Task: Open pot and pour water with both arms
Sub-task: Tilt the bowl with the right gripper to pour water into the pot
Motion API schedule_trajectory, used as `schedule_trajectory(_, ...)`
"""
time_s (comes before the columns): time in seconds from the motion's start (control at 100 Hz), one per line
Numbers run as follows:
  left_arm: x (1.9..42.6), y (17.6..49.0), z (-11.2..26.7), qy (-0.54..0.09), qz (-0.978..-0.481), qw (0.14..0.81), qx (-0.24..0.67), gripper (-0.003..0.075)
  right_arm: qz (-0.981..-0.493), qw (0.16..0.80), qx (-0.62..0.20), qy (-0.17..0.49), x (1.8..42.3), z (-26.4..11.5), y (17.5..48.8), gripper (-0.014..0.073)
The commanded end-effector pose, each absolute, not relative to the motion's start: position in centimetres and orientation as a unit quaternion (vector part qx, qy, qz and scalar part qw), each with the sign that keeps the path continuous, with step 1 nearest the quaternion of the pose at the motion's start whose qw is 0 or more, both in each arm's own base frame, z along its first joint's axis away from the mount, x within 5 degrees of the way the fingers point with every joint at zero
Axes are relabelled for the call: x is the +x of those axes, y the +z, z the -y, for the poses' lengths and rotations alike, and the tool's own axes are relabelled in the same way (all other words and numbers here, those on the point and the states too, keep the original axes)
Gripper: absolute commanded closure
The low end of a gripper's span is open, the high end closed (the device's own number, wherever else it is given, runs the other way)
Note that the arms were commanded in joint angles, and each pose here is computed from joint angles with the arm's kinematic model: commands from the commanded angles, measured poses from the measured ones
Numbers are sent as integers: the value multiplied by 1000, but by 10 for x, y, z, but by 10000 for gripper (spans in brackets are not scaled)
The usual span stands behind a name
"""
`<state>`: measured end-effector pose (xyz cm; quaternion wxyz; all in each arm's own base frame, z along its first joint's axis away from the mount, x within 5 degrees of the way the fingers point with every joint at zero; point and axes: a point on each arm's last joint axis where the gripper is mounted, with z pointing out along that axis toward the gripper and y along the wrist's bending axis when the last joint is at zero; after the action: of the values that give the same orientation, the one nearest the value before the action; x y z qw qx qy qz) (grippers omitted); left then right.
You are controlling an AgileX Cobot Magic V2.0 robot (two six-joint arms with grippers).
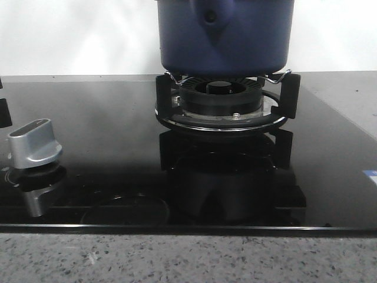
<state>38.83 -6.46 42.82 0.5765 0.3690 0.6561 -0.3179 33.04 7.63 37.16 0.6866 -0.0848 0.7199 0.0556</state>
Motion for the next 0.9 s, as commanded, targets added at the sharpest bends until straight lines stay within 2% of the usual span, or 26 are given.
schedule_trajectory(0.0,367,471,65,-331,-610,628,351,489,-633,769,-72,43,317,-72,409,641)
schedule_trajectory(0.25,367,471,65,-331,-610,628,351,489,-593,799,-98,13,313,-72,399,642)
schedule_trajectory(0.62,367,471,65,-334,-608,629,349,489,-546,832,-96,8,309,-73,406,642)
schedule_trajectory(0.89,366,473,65,-341,-604,632,345,489,-491,867,-82,5,299,-73,388,642)
